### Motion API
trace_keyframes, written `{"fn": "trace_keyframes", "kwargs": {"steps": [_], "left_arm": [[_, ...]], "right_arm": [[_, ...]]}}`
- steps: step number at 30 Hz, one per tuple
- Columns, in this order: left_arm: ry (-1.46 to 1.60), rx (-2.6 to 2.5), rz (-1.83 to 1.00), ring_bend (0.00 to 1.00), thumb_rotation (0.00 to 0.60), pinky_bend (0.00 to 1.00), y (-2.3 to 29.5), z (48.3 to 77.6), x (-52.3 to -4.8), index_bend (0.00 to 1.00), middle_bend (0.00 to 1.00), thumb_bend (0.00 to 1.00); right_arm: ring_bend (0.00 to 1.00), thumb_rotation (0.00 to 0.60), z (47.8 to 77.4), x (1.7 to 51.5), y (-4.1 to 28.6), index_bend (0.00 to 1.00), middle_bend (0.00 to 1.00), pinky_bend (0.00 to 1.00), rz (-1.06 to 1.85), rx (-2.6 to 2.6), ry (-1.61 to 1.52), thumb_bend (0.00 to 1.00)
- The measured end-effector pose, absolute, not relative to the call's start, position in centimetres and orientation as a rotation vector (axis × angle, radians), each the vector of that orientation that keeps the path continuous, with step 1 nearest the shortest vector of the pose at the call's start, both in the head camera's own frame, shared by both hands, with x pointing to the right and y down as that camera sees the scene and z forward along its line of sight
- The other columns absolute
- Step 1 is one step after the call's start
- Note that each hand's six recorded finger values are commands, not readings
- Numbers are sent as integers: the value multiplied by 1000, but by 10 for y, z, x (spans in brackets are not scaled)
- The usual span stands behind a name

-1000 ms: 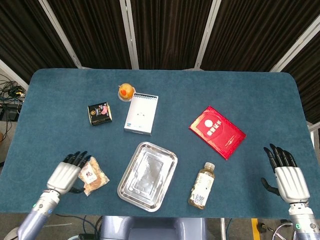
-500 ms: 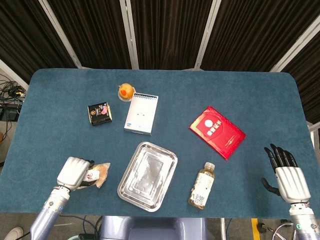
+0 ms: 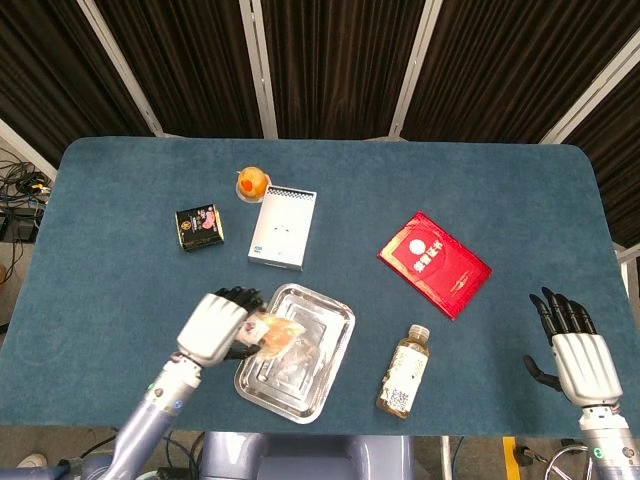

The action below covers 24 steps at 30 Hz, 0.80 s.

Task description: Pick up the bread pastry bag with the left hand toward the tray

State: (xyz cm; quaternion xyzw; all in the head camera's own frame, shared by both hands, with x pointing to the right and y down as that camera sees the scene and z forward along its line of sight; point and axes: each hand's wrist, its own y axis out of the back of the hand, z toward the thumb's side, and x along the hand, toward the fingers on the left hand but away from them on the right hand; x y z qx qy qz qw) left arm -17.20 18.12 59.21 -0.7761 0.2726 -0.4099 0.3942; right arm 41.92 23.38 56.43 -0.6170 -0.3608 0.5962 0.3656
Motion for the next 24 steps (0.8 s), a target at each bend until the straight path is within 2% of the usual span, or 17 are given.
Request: {"fn": "trace_keyframes", "kwargs": {"steps": [2,5,11,16,24], "left_arm": [[680,-1993,-1026,0,600,126,183,592,-158,3,0,155],[671,-1994,-1022,0,600,91,186,590,-154,0,0,145],[691,-1929,-1075,0,600,67,185,586,-191,0,0,136],[774,-1844,-1161,0,600,50,188,576,-258,0,0,116],[1000,-1616,-1336,0,600,50,211,551,-397,0,0,100]], "right_arm": [[0,600,564,420,234,0,0,90,1532,-1587,-929,302],[0,600,563,420,234,0,0,90,1532,-1587,-932,301],[0,600,562,420,234,0,0,90,1532,-1585,-935,302],[0,600,563,418,234,0,0,90,1532,-1585,-928,302],[0,600,567,411,235,0,0,90,1528,-1606,-908,302]]}}
